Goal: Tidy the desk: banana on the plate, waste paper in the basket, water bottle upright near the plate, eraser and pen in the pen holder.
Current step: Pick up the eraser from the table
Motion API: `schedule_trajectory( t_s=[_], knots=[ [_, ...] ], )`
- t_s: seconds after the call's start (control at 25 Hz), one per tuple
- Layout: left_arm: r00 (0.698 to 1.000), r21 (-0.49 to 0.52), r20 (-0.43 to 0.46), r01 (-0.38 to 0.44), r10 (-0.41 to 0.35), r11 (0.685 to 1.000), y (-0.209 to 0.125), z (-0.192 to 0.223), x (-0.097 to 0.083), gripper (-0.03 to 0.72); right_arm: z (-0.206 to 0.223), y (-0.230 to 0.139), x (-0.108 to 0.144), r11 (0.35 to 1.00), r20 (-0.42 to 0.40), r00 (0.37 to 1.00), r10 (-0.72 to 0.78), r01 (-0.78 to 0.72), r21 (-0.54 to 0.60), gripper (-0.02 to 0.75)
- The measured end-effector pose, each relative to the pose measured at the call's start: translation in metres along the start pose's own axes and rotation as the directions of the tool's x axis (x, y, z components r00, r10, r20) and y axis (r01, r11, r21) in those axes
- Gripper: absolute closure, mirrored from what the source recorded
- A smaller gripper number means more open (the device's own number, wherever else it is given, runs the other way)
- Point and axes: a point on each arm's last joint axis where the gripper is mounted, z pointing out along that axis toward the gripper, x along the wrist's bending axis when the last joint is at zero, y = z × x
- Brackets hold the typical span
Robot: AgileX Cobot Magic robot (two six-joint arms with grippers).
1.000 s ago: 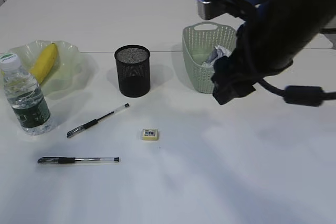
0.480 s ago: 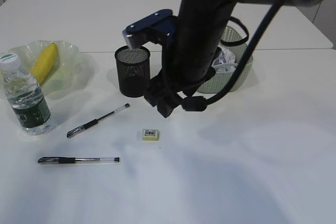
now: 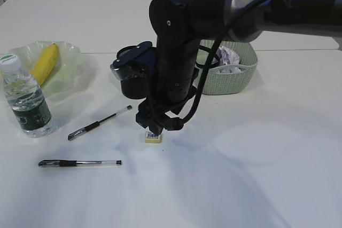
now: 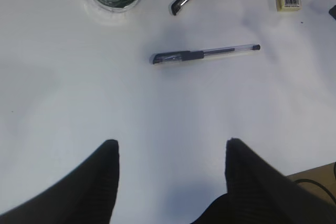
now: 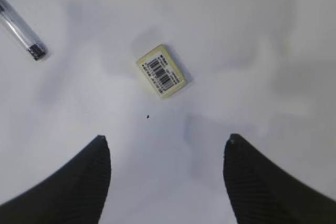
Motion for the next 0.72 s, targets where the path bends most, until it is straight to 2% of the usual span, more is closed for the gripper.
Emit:
schedule_trajectory(
  t_s=[0.24,0.48,0.72],
  knots=[
    [1.0,0.0,0.0,0.0,0.0,1.0,0.0,0.0,0.0,0.234,0.01,0.003,0.0,0.985,-0.002,0.985,-0.175,0.175,-0.011,0.237],
    [1.0,-0.001,0.003,0.002,-0.002,1.0,0.0,0.0,0.0,0.235,0.032,0.005,0.002,0.954,-0.04,0.953,-0.299,0.3,0.001,0.237],
    [1.0,-0.001,0.005,0.003,-0.003,1.0,0.0,0.0,0.0,0.235,0.038,0.01,0.001,0.88,0.003,0.881,-0.473,0.473,-0.045,0.237]
  ],
)
